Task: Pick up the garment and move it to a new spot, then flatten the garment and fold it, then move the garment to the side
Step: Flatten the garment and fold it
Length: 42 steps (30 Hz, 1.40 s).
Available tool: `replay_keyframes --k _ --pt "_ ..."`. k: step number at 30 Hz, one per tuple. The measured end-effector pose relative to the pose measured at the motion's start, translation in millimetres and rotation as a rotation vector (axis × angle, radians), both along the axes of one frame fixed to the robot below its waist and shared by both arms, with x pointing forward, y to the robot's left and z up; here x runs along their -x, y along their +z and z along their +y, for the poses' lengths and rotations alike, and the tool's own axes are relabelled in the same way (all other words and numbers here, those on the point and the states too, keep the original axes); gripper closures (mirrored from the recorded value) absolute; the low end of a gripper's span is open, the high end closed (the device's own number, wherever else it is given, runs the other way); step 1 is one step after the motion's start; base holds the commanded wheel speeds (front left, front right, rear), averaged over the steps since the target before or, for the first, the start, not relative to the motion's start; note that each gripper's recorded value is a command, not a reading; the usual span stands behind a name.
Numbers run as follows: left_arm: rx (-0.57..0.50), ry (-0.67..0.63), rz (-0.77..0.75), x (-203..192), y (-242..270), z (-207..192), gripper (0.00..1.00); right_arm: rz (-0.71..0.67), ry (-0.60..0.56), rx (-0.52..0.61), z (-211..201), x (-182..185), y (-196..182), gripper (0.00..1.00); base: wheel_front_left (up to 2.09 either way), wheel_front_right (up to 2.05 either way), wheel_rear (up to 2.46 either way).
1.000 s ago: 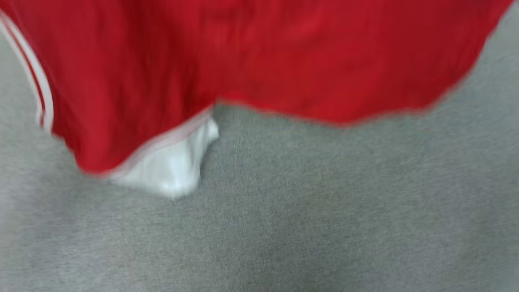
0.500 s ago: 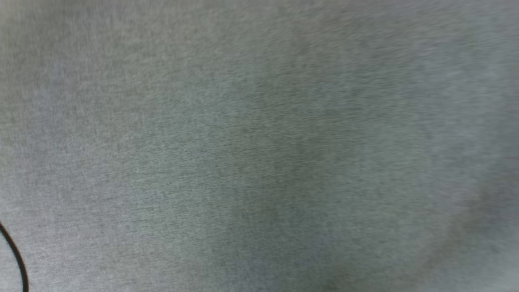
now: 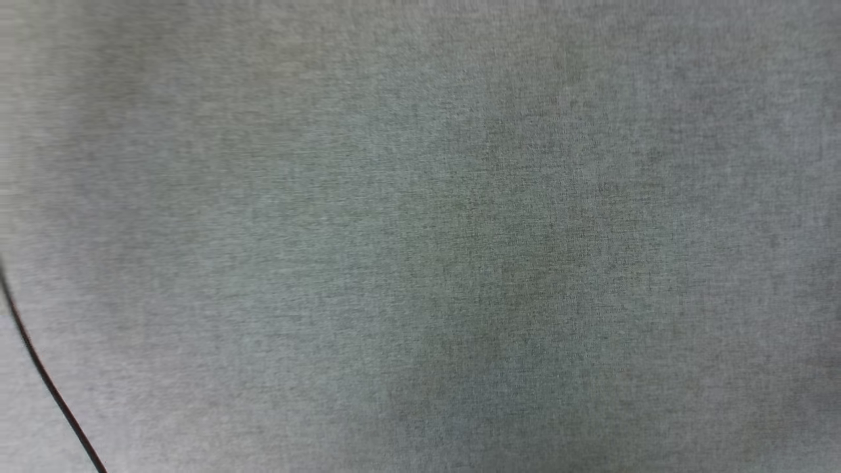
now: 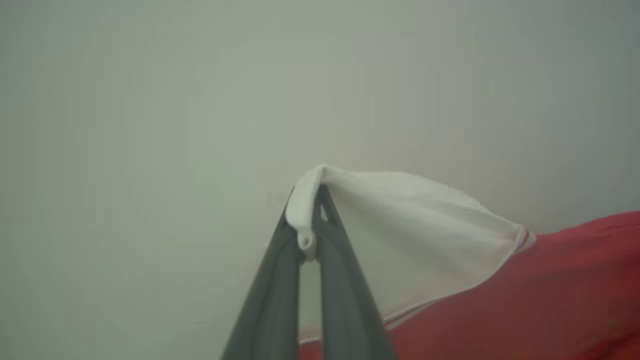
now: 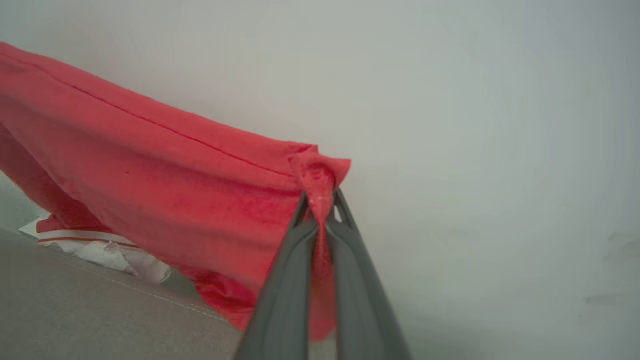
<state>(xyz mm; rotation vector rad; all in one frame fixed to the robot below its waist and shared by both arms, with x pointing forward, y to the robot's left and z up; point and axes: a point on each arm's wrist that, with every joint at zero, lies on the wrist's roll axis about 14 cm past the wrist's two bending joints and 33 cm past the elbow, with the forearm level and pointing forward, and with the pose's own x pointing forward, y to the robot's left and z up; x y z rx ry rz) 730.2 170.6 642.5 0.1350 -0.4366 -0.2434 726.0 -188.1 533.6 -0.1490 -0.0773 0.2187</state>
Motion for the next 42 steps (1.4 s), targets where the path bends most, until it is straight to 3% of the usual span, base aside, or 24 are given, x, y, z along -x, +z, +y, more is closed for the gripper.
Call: replay_keyframes --k 9,14,19,24,30,42 --pt "0.033 -0.023 0.265 69 -107 -1 1.0 0.205 0.073 -0.02 22 61 -74 1.0 0.0 0.0 0.0" --pt "0.052 -0.016 0.379 133 -145 5 1.0 0.292 0.125 0.036 27 110 -97 1.0 0.0 0.0 0.0" --pt "0.041 -0.002 0.508 205 -175 23 1.0 0.365 0.15 0.019 30 155 -103 1.0 0.0 0.0 0.0" --pt "0.041 0.015 0.631 266 -191 34 1.0 0.425 0.158 0.056 20 193 -106 1.0 0.0 0.0 0.0" --pt "0.049 0.033 0.767 329 -201 45 1.0 0.468 0.149 0.025 14 229 -104 1.0 0.0 0.0 0.0" --pt "0.057 -0.077 0.978 430 -206 13 1.0 0.598 0.09 -0.075 -11 302 -118 1.0 0.0 0.0 0.0"
